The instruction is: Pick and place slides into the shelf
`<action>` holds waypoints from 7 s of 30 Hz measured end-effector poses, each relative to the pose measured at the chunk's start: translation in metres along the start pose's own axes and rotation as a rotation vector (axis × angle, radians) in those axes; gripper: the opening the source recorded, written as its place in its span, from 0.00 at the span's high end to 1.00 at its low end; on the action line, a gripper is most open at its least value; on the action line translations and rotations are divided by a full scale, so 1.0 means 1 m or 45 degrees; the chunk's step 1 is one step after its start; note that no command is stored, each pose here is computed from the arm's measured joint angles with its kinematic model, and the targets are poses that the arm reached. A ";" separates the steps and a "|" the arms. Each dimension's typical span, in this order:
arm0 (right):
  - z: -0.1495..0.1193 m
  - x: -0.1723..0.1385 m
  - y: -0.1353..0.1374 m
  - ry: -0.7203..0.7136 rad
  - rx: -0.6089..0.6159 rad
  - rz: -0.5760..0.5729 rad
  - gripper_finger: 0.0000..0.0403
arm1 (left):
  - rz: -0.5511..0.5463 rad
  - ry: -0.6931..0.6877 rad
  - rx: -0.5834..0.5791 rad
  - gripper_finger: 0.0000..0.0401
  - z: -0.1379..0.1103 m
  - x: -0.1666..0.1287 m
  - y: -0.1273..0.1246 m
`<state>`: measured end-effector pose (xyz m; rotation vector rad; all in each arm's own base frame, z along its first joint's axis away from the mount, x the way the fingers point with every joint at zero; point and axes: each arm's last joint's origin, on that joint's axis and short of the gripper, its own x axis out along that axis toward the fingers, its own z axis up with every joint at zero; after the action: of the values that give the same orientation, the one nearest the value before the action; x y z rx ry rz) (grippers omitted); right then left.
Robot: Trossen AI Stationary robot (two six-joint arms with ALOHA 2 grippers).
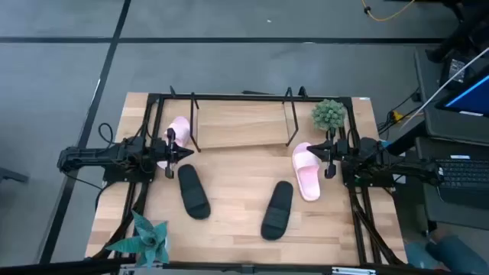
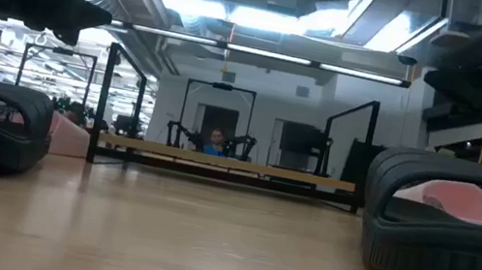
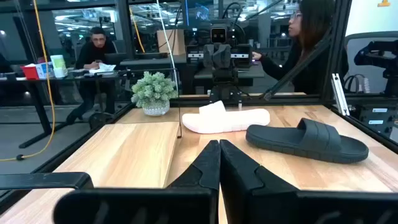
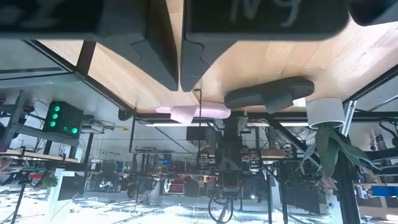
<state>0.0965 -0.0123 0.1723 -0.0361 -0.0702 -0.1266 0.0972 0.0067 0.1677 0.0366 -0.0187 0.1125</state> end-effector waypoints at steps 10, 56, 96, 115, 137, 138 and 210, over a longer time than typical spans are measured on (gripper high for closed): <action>0.000 0.000 0.000 0.000 0.000 0.000 0.95 | -0.001 0.000 0.000 1.00 0.000 0.000 0.000; 0.000 0.000 0.000 0.000 0.000 0.000 0.95 | 0.000 0.000 0.000 1.00 0.000 0.000 0.000; 0.000 0.000 0.000 0.000 0.000 0.000 0.95 | 0.000 0.000 0.000 1.00 0.000 0.000 0.000; 0.000 0.000 0.000 -0.001 0.000 0.000 0.95 | -0.001 0.000 0.000 1.00 0.000 0.000 0.000; 0.000 0.000 0.000 0.000 0.000 0.000 0.95 | 0.000 0.001 0.000 1.00 0.000 0.000 0.000; 0.000 0.000 0.000 0.000 0.000 0.000 0.95 | 0.000 0.000 0.000 1.00 0.000 0.000 0.000; 0.006 0.000 0.000 -0.076 0.001 -0.002 0.95 | -0.165 -0.014 -0.001 1.00 0.001 0.000 -0.004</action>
<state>0.0959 -0.0122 0.1781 -0.0392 -0.1301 -0.1274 0.0973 0.0029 0.1683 0.0378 -0.0275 -0.0176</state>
